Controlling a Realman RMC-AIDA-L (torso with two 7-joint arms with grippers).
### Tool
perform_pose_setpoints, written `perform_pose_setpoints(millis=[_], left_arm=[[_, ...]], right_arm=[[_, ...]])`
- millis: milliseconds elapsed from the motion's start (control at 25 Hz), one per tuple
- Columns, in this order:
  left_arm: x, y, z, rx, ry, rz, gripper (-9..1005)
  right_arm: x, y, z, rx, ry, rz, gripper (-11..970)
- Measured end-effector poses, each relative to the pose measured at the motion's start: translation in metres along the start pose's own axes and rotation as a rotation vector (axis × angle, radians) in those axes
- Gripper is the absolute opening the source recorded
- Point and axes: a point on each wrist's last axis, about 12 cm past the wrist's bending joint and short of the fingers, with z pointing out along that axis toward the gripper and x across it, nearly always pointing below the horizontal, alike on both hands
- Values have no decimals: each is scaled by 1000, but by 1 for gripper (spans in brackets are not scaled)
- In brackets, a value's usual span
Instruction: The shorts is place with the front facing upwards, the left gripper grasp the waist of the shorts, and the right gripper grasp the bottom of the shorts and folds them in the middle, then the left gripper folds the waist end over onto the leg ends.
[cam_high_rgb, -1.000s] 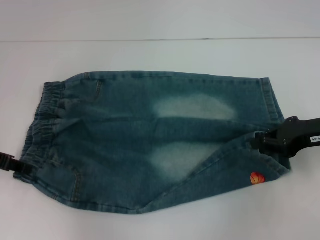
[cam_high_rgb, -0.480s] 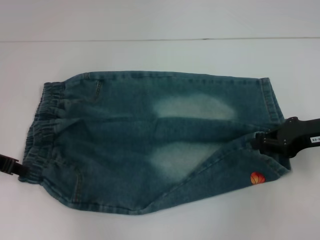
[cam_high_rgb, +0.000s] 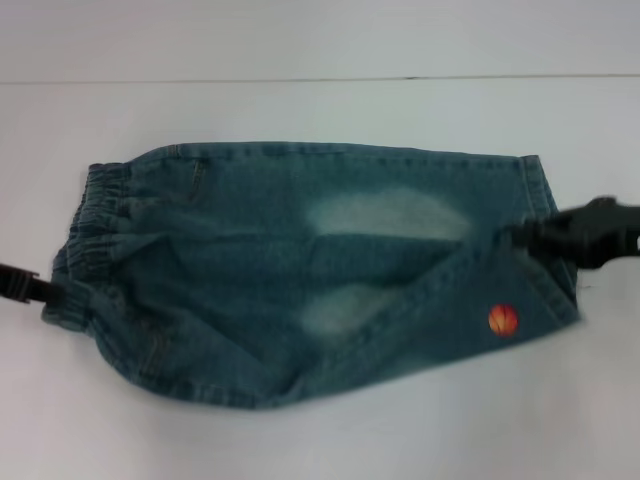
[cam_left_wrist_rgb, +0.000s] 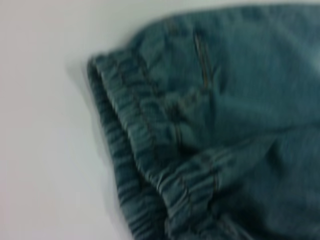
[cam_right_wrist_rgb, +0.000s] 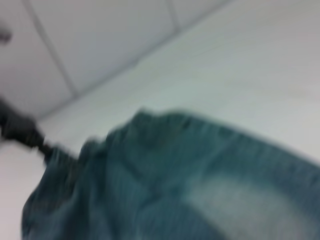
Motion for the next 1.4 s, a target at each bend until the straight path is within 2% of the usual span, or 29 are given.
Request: perform_pose_setpoints(millis=[240,560,800,1080,1400], left_arm=[[-11,5,-12,23,-113,-43,31],[-27,13,-20,0,-275,-82,41],[-35,19,-15,-30,-380,-135,49],[-40,23,-4,-80,-445,-168,57],[-54,17,9,-124,-490,-143,68]], right_arm=[[5,-4,-9,47,-149,45,33],[15,-11,-7,134,-163,50,33],[21,-15,-6,205,-197,35,33],[16,-20,0,277,-259,16,33],[6,-27,16,365,-263,-21,34]])
